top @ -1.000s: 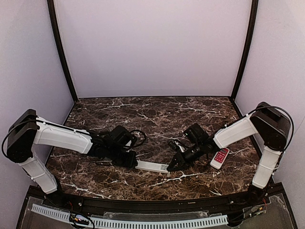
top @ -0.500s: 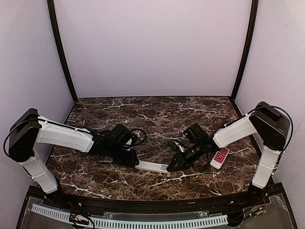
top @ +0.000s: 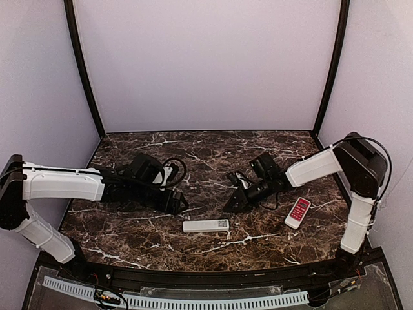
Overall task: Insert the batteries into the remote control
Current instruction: Load the battery cover onto the remote control without the battery cover, then adjust the remote control at the center of the board, then press the battery cover at the corner of the board.
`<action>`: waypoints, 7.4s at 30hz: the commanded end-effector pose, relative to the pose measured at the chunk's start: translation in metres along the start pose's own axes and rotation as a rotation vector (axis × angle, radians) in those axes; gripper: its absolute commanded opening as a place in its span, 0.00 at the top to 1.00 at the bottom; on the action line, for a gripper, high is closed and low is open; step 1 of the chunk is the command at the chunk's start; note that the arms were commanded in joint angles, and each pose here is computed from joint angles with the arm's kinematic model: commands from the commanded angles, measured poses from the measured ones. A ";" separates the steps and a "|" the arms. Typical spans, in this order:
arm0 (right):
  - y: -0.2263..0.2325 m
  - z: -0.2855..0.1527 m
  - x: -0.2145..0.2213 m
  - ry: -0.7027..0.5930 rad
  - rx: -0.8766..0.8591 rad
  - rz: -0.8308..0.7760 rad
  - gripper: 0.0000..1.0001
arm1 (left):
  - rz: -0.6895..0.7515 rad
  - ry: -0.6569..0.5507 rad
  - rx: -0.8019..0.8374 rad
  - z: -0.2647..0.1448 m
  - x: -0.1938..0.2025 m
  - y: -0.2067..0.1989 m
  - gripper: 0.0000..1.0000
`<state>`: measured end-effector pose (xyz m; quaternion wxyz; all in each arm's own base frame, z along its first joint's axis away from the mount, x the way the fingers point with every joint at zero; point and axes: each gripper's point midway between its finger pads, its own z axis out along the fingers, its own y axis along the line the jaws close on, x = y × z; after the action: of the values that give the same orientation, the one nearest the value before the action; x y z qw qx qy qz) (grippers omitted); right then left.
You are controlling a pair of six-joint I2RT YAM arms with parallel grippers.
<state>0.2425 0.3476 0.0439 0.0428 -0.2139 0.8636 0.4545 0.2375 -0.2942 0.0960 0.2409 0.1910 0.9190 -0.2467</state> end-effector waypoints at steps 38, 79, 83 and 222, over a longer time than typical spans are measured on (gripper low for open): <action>-0.005 -0.105 -0.047 -0.239 0.042 -0.091 0.64 | 0.582 0.469 -0.074 0.069 0.035 -0.038 0.45; -0.012 -0.115 -0.040 -0.251 0.084 -0.082 0.63 | 0.618 0.383 0.051 0.063 0.013 -0.072 0.32; -0.012 -0.115 -0.040 -0.251 0.085 -0.084 0.63 | 0.712 0.369 0.094 0.062 0.017 -0.083 0.24; 0.011 -0.024 -0.026 -0.005 -0.086 -0.126 0.67 | 0.386 0.727 -0.094 0.051 0.164 0.009 0.89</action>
<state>0.2662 0.3372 0.0723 0.0682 -0.2608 0.8333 0.4826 0.1671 -0.3368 0.0290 0.0662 0.4003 0.8953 -0.1838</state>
